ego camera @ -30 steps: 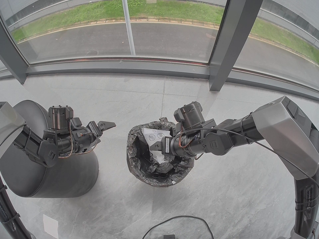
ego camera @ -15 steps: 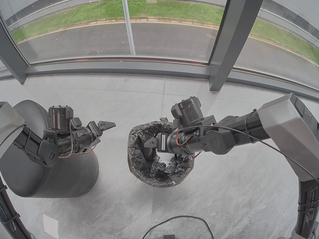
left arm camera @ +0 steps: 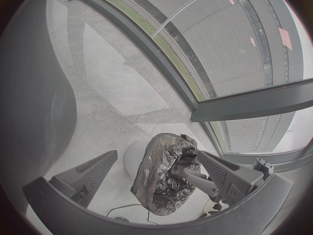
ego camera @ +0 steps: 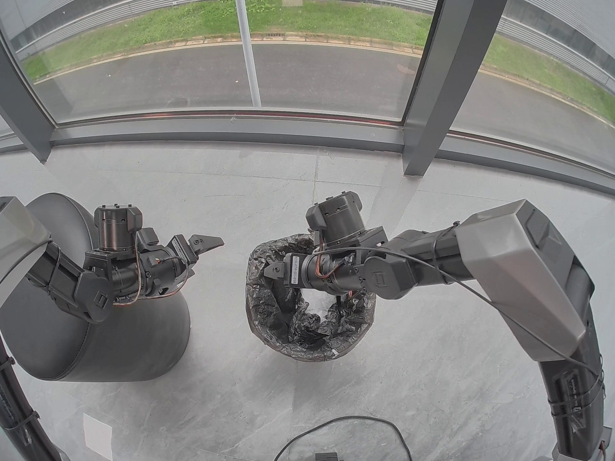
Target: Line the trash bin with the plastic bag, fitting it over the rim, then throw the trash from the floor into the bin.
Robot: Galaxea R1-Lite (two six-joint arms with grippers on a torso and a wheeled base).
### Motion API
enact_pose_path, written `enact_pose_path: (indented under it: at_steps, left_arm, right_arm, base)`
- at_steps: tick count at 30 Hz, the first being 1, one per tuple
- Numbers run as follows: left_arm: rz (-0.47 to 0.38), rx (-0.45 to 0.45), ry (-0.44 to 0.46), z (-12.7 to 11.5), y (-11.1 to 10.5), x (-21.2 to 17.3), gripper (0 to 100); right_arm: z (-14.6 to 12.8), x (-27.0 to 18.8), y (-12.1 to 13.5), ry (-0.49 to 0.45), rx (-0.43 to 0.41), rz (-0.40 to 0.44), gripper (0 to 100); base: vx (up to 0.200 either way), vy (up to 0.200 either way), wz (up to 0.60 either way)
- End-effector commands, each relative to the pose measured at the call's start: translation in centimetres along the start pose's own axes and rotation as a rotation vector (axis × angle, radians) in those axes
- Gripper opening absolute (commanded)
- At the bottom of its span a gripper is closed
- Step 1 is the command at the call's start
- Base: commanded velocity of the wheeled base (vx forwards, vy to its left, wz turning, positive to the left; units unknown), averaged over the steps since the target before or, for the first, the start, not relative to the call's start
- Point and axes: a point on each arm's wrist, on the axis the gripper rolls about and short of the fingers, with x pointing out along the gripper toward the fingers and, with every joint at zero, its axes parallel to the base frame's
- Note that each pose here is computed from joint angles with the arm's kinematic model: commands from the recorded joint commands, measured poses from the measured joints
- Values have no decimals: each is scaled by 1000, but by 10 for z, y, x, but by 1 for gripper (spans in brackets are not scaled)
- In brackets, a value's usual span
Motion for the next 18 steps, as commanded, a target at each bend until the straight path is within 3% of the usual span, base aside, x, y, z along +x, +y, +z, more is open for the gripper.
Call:
enact_pose_path:
  at_steps: [1,7,18]
  left_arm:
    - [5,-4,5,-1,2,2,100]
    - [5,-4,5,-1,2,2,100]
    - [6,-4,6,-1,2,3,100]
  right_arm:
    - [-11,45,-17,1,0,-49,100]
    - [-33,68,-41,106,14,-155,100]
    - [-70,90,-73,258,32,-259,100]
  base:
    - [0,0,0]
    - [0,0,0]
    - [0,0,0]
